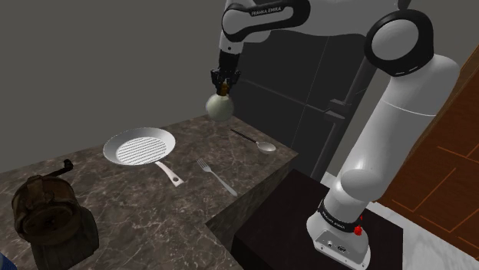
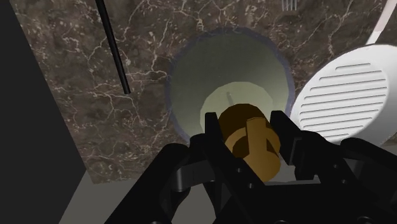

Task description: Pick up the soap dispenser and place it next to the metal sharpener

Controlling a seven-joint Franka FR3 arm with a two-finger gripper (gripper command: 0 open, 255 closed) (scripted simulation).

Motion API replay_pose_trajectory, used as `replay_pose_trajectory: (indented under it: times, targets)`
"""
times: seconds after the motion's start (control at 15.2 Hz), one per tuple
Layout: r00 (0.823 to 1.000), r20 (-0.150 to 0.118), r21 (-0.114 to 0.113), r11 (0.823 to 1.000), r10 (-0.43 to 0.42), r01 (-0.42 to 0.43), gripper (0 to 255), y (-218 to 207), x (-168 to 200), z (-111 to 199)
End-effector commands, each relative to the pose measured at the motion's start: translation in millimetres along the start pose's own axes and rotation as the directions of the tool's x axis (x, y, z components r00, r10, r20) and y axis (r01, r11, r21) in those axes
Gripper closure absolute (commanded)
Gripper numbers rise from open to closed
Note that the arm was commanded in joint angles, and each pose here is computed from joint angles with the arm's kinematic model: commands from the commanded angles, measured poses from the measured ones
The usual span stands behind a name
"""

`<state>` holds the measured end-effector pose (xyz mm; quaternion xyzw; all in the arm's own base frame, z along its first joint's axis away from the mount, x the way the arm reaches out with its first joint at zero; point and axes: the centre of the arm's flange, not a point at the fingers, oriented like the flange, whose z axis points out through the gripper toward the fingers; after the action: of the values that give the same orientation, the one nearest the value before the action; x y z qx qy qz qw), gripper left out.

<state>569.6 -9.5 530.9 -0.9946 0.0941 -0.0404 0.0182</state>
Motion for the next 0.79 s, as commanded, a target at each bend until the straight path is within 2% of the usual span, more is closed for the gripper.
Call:
replay_pose_trajectory:
  times: [0.0, 0.73]
  targets:
    - [1.0, 0.0, 0.0, 1.0, 0.0, 0.0, 255, -1.0, 0.1, -10.8]
    - [1.0, 0.0, 0.0, 1.0, 0.0, 0.0, 255, -3.6, 4.6, -68.7]
